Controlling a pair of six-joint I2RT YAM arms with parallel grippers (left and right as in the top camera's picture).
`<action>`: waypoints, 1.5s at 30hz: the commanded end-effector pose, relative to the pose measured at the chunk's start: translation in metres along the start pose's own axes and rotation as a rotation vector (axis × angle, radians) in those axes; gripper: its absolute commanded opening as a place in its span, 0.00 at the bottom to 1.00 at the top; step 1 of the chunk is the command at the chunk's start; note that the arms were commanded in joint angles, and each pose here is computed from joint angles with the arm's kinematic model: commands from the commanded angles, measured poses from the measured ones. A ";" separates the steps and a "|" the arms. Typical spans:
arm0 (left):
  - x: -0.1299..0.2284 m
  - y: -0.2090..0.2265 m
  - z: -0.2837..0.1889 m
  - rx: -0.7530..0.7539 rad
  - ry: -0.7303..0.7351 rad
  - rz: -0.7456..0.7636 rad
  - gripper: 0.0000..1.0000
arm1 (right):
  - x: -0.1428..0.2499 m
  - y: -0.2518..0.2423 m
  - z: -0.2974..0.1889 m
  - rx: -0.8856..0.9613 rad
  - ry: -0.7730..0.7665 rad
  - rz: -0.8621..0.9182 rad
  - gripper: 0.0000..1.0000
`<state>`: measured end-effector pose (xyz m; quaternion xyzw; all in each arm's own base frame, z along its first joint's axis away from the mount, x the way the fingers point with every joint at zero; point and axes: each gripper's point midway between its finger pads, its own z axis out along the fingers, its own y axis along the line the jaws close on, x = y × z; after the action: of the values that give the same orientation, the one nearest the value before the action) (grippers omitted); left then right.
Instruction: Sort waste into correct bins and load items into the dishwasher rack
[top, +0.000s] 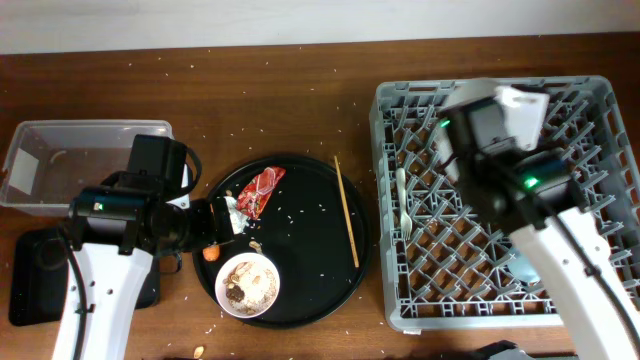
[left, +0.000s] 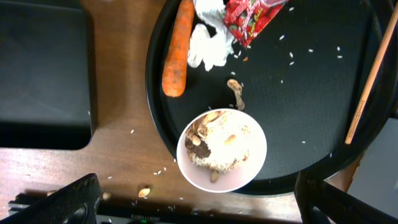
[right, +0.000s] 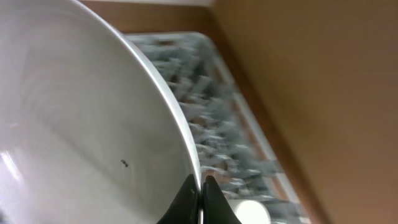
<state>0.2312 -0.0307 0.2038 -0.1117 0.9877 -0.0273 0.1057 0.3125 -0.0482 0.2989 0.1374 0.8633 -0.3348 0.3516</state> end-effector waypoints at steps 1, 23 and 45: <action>-0.004 0.001 -0.008 0.001 -0.034 0.008 0.99 | -0.006 -0.039 0.037 0.180 0.057 -0.077 0.04; -0.004 0.001 -0.008 0.001 -0.034 0.008 0.99 | 0.055 0.130 -0.141 -0.950 0.137 -0.100 0.48; -0.004 0.001 -0.008 0.001 -0.034 0.008 0.99 | 0.211 0.329 -0.031 -0.703 0.617 -0.337 0.05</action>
<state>0.2314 -0.0302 0.2049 -0.1118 0.9875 -0.0263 0.1080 0.3021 0.2149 0.0110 -0.0344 0.9980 -0.0187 0.0486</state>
